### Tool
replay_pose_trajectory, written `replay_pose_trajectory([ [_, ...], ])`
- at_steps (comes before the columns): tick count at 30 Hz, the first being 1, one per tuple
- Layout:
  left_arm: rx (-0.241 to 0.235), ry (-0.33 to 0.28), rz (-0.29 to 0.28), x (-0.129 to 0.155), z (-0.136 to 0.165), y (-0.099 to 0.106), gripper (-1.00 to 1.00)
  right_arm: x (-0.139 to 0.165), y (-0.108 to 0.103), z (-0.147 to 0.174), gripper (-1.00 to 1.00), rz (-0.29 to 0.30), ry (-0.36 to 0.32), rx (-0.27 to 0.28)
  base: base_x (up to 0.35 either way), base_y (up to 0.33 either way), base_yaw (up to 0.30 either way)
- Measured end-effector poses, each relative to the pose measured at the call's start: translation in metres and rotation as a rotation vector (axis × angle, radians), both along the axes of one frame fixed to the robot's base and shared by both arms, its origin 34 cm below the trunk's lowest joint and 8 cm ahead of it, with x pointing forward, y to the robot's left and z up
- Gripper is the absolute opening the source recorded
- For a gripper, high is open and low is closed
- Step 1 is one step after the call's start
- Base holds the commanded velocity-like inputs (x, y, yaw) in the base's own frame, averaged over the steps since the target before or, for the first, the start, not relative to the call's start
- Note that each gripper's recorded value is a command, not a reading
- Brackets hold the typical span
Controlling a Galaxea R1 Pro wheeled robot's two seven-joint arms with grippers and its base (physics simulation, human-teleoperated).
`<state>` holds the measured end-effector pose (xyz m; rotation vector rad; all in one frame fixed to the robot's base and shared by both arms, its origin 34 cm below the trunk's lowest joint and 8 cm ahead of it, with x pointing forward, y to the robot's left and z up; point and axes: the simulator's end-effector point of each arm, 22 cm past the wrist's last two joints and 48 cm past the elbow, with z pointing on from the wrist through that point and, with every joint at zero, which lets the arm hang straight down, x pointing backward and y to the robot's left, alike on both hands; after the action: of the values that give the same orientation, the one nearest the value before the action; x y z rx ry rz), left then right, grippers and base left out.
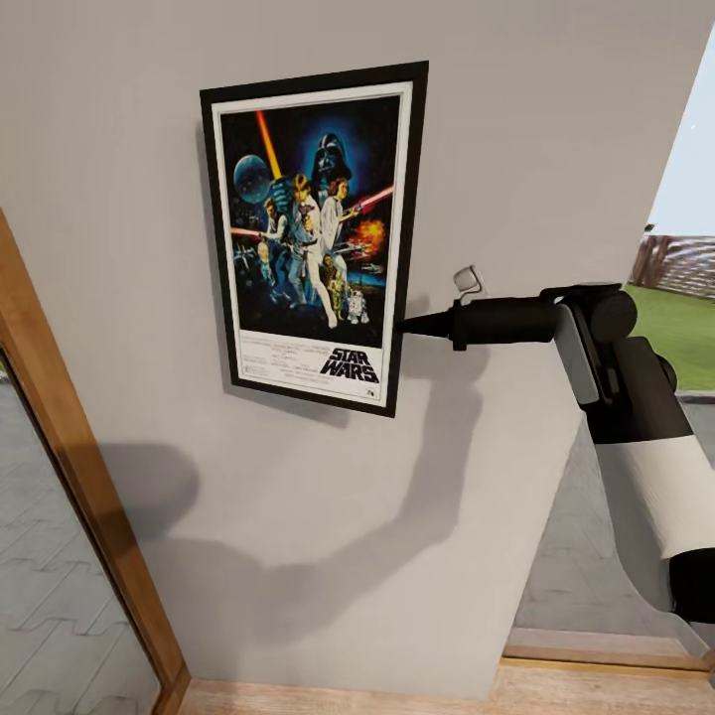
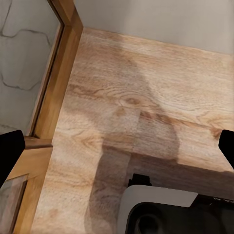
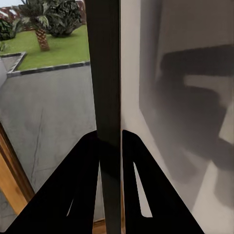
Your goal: Pick up the poster from the kitchen countertop and hang it on one of the wall nails in the kitchen.
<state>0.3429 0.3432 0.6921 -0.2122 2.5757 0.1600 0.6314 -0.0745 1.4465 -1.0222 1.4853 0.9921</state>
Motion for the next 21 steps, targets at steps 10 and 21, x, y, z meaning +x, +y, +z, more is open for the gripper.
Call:
replay_pose_trajectory([
  [10,0.000,0.000,0.000,0.0001,0.0001,0.0000,1.00,-0.0001,0.0001,0.0000,-1.00,0.001,0.001,0.000,0.000,0.000,0.000],
  [21,0.001,0.000,0.000,-0.0001,0.0001,0.0010,1.00,-0.0041,0.0016,0.0030,-1.00,0.019,0.005,0.017,0.000,0.057,0.000],
])
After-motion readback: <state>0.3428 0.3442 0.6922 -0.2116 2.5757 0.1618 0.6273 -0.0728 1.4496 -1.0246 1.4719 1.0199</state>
